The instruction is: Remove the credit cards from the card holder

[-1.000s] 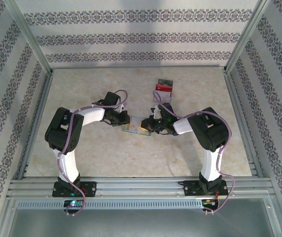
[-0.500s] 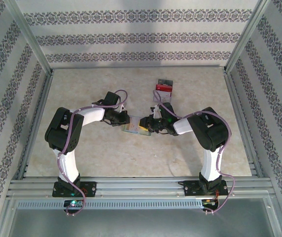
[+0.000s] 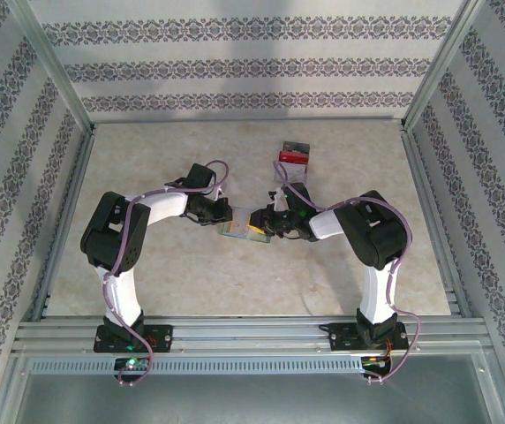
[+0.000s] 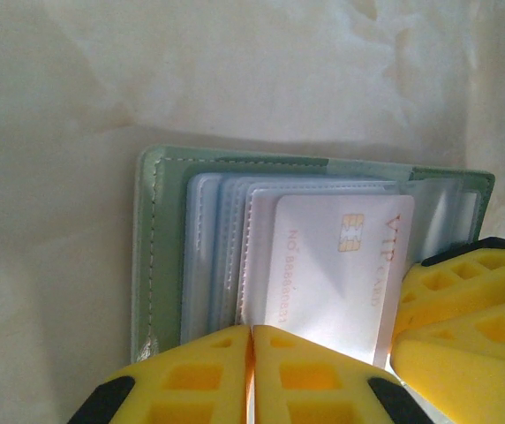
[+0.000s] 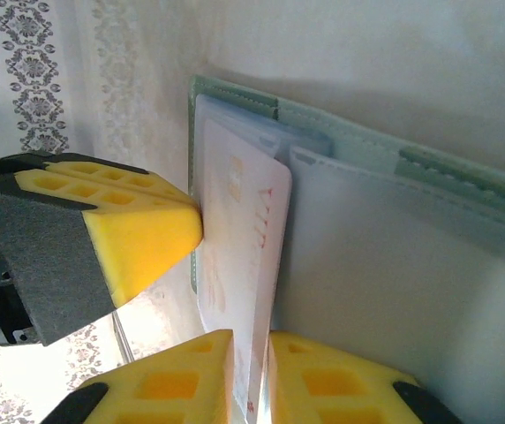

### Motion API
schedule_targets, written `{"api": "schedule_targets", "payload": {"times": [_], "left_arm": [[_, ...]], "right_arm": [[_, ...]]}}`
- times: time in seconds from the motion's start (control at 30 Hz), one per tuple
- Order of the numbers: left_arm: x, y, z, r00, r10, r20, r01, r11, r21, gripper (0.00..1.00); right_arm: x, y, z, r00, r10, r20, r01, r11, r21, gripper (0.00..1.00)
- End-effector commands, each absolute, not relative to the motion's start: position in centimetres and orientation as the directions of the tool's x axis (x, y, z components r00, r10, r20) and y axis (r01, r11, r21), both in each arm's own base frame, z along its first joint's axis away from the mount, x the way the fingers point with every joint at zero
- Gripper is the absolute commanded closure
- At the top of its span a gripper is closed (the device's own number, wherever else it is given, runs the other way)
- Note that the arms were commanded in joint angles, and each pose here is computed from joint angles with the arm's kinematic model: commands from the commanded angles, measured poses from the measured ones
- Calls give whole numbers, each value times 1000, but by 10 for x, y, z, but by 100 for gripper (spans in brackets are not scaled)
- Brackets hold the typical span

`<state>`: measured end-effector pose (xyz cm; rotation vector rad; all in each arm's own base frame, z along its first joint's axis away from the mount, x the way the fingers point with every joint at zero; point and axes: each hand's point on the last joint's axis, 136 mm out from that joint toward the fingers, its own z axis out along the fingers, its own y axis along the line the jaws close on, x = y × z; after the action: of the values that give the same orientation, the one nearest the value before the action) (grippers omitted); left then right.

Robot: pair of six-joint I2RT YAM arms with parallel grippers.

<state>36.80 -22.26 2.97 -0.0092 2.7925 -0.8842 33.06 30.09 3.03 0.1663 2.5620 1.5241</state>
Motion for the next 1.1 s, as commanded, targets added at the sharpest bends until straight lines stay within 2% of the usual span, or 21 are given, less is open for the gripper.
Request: {"api": "schedule_targets", "payload": {"times": [0.0,0.27,0.53,0.9,1.07], "left_arm": [[355,-203,-1,-990,-63,-129,6,877,-481,89],[355,-202,-1,-989,-67,-129,2,879,-477,89],[360,-209,9,-987,-80,-142,5,856,-516,88],[389,-225,90,-951,-60,-304,141,790,-597,70],[399,-219,135,-905,-59,-421,232,761,-605,57]], "right_arm": [[324,292,-5,-980,199,-22,94,556,826,84],[323,282,3,-974,221,-52,84,562,823,99],[317,266,12,-966,245,-76,79,566,820,100],[320,251,43,-956,244,-161,-5,538,843,100],[320,245,58,-954,225,-198,-53,523,851,100]]}}
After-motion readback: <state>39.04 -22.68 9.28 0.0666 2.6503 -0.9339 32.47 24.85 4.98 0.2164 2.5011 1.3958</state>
